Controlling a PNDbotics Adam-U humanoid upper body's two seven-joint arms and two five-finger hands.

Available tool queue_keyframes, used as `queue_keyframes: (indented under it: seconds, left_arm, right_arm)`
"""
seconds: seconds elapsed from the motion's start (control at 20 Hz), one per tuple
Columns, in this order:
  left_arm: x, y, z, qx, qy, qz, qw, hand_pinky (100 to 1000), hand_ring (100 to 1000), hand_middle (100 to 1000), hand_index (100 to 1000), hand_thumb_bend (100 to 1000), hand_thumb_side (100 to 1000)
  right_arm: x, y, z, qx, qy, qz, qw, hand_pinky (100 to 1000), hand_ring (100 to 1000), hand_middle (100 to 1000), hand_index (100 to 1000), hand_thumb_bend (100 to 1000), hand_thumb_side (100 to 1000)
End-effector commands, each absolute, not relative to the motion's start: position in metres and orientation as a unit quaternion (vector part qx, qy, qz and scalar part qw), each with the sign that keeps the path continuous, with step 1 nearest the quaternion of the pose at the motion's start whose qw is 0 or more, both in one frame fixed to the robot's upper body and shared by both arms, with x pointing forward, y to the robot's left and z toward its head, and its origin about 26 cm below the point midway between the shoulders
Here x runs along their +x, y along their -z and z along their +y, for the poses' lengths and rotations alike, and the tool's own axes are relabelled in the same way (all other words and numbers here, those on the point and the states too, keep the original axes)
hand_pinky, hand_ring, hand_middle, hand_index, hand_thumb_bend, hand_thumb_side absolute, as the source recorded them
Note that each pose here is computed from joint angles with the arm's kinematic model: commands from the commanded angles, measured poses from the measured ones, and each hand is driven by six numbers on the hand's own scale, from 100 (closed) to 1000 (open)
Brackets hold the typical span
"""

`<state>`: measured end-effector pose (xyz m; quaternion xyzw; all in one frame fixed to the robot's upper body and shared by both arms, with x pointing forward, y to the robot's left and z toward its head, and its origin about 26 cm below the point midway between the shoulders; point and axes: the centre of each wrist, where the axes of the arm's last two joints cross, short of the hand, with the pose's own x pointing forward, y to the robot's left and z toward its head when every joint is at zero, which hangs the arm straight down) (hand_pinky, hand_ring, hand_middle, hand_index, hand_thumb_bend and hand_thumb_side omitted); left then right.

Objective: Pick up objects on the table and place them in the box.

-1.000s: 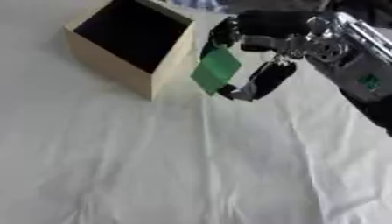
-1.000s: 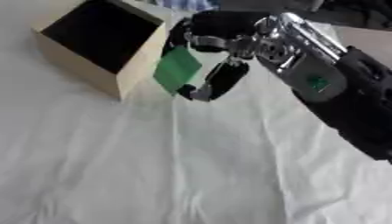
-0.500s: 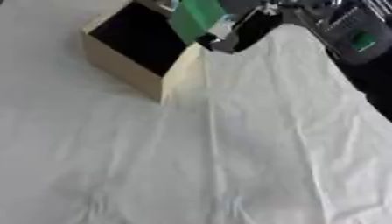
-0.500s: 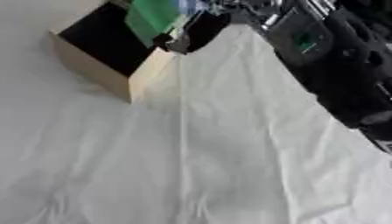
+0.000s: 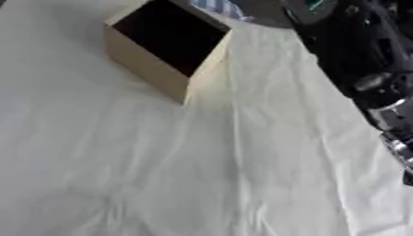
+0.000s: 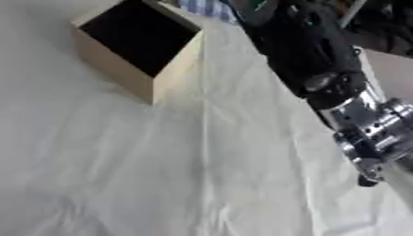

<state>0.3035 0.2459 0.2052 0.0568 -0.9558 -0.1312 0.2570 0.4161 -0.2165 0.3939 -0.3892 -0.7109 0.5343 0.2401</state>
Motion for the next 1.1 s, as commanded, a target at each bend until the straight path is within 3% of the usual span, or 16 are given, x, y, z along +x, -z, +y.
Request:
queue_keyframes:
  seconds: [0.05,0.6,0.95,1.1]
  left_arm:
    - [0.302,-0.215,0.246,0.054,0.142,-0.958,0.241,589,724,764,807,224,590]
    - [0.302,-0.213,0.246,0.055,0.141,-0.958,0.244,588,722,764,807,215,597]
    - [0.302,-0.213,0.246,0.054,0.14,-0.958,0.244,586,720,763,806,213,598]
    - [0.302,-0.213,0.246,0.055,0.139,-0.958,0.246,586,720,763,806,212,599]
  right_arm:
    - [0.424,-0.398,-0.227,-0.415,-0.514,-0.709,0.246,686,681,503,669,100,168]
    - [0.446,-0.363,-0.245,-0.438,-0.539,-0.664,0.277,690,710,533,676,100,169]
    - [0.45,-0.356,-0.247,-0.439,-0.575,-0.633,0.276,764,827,747,820,100,248]
    - [0.451,-0.355,-0.248,-0.442,-0.602,-0.606,0.274,801,876,820,866,259,320]
